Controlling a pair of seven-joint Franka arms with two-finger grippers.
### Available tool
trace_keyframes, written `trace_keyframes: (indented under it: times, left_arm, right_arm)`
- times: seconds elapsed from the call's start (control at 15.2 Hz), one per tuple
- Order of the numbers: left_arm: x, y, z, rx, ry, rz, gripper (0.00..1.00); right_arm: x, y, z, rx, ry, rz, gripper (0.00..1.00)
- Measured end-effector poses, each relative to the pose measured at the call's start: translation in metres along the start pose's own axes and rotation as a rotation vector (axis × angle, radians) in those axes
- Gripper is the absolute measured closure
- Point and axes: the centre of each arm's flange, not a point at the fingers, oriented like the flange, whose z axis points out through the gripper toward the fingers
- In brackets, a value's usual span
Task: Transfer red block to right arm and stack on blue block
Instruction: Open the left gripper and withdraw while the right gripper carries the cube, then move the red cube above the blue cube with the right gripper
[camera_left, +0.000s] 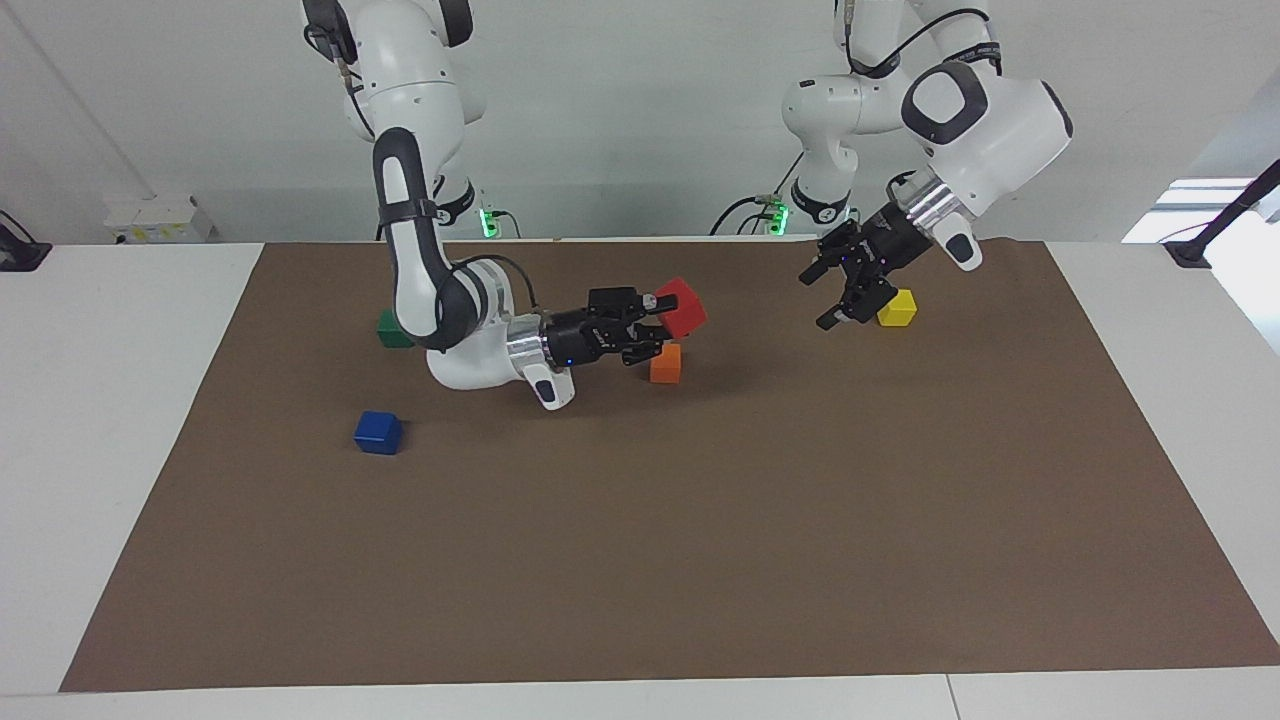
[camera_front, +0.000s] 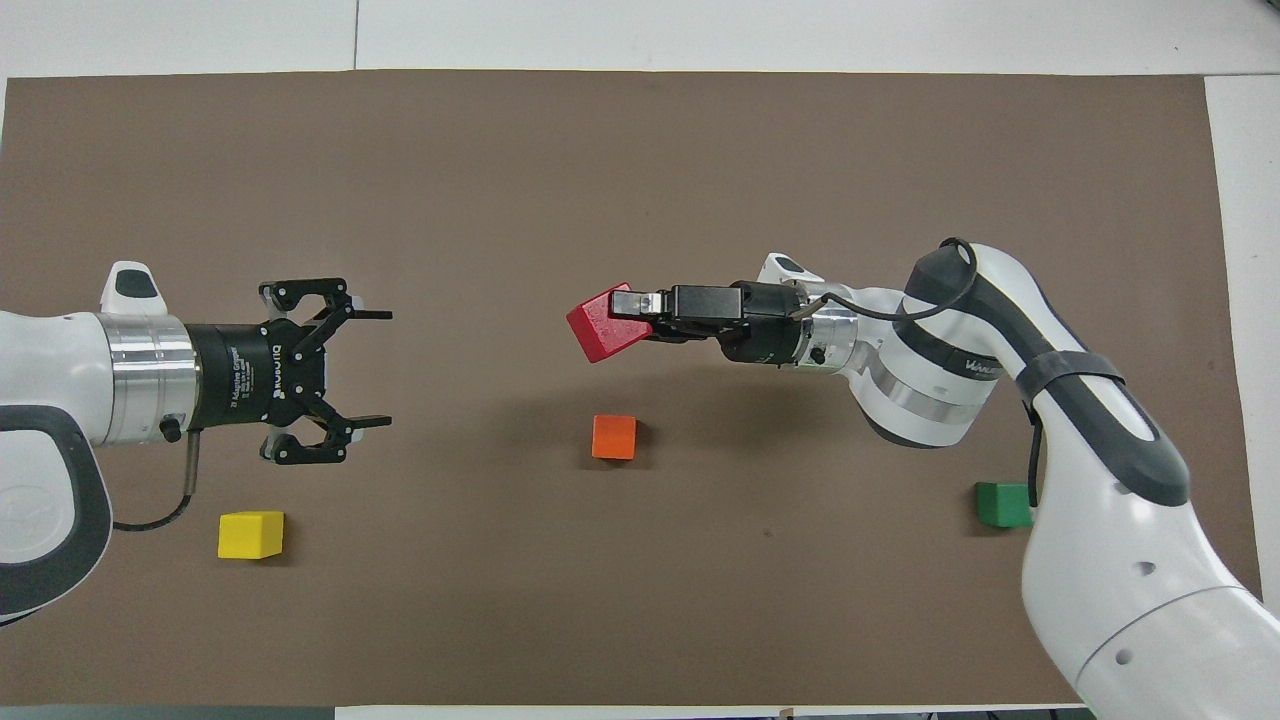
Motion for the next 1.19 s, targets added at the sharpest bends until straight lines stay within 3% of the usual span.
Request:
trace_keyframes:
  times: [0.2,0.46,0.59,0.92,1.19]
  left_arm:
    - [0.019,-0.007,-0.019,0.135,0.121,0.315,0.00]
    - [0.031,-0.008,-0.048,0.360,0.245,0.721,0.00]
    - [0.030,-0.004,-0.062,0.481,0.258,0.922,0.00]
    - [0.022,0.014,-0.091,0.597,0.259,1.076,0.00]
    - [0.003,0.029,-0.112,0.600,0.279,1.112,0.00]
  right_arm:
    - [0.020,-0.032,-0.055,-0.152,-0.044,0.010,0.44]
    - [0.052,-0.107,-0.141,-0.508,-0.064,-0.006,0.44]
    - [0.063,-0.155,-0.173,-0.697,-0.060,-0.024,0.44]
    - [0.074,-0.224,-0.194,-1.094,-0.060,-0.031,0.44]
    - [0.078,-0.234,-0.217,-1.328,-0.056,-0.065,0.44]
